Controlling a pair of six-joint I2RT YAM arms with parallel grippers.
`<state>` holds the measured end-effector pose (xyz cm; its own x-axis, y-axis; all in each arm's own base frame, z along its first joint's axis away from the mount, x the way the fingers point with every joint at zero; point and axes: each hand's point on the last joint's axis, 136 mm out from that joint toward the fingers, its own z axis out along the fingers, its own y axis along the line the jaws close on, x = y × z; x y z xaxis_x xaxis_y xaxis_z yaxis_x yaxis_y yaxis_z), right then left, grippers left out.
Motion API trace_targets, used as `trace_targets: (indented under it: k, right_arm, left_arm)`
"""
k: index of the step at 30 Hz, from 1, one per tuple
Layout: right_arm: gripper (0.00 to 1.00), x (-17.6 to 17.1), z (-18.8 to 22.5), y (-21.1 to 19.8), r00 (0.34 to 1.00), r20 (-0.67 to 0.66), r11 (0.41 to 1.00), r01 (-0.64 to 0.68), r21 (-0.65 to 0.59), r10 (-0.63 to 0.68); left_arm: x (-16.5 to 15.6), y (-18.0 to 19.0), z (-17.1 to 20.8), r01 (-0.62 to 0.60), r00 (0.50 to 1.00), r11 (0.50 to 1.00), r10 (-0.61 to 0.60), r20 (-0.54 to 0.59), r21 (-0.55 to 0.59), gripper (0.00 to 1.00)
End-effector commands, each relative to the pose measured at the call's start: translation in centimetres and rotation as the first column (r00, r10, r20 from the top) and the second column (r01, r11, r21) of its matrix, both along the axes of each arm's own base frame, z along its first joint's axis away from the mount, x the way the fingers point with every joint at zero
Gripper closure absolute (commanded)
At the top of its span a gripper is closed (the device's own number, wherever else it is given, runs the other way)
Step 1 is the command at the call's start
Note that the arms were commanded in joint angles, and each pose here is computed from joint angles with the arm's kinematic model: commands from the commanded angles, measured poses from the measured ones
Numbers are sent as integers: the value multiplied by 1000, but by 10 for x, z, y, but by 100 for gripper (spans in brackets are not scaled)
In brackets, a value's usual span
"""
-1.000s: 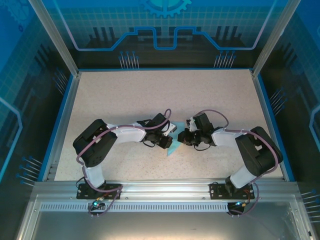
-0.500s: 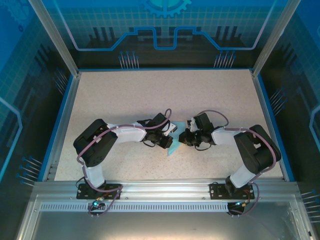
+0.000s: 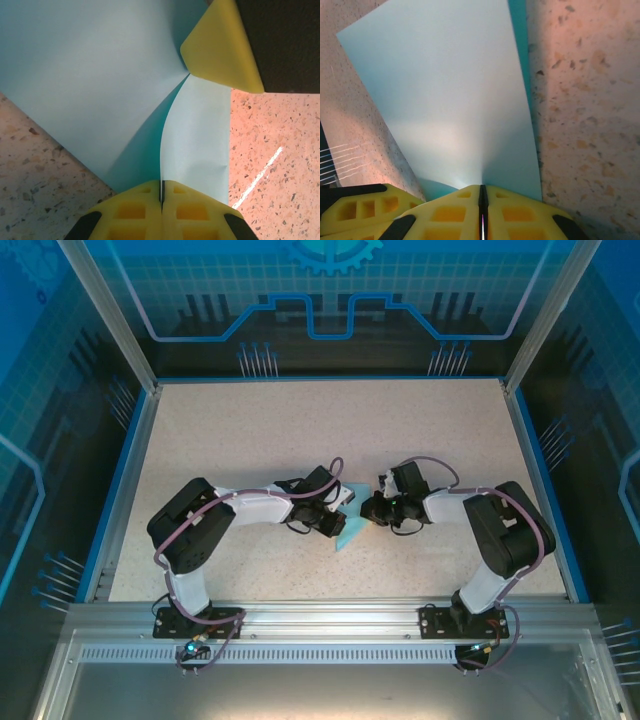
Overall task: Fold a paper plane with a square sheet of paper (pick it up from the middle)
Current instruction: Third fold the triangle at the center of the table.
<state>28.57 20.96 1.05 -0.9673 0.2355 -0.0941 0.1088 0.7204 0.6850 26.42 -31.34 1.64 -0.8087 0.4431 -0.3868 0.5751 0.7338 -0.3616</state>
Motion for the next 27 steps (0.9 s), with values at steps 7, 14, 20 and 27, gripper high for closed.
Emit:
trace_targets:
  k: [7,14,20,27]
  right_arm:
    - [87,6,27,-9,998,59,999,0,36,-2]
    - [88,-2,-4,-18,1000,-9,1000,24,-17,-24]
    - [88,-4,-15,-21,999,-29,999,38,-14,-39]
    - [87,-15,32,-14,996,84,1000,5,-7,-5]
  left_arm:
    - [-7,6,-9,24,999,999,-23,-38,29,98]
    - [-6,3,-7,24,999,1000,-23,-39,20,98]
    - [-7,5,-8,23,999,999,-22,-40,28,98]
    - [-5,4,-5,23,999,999,-22,-36,22,98]
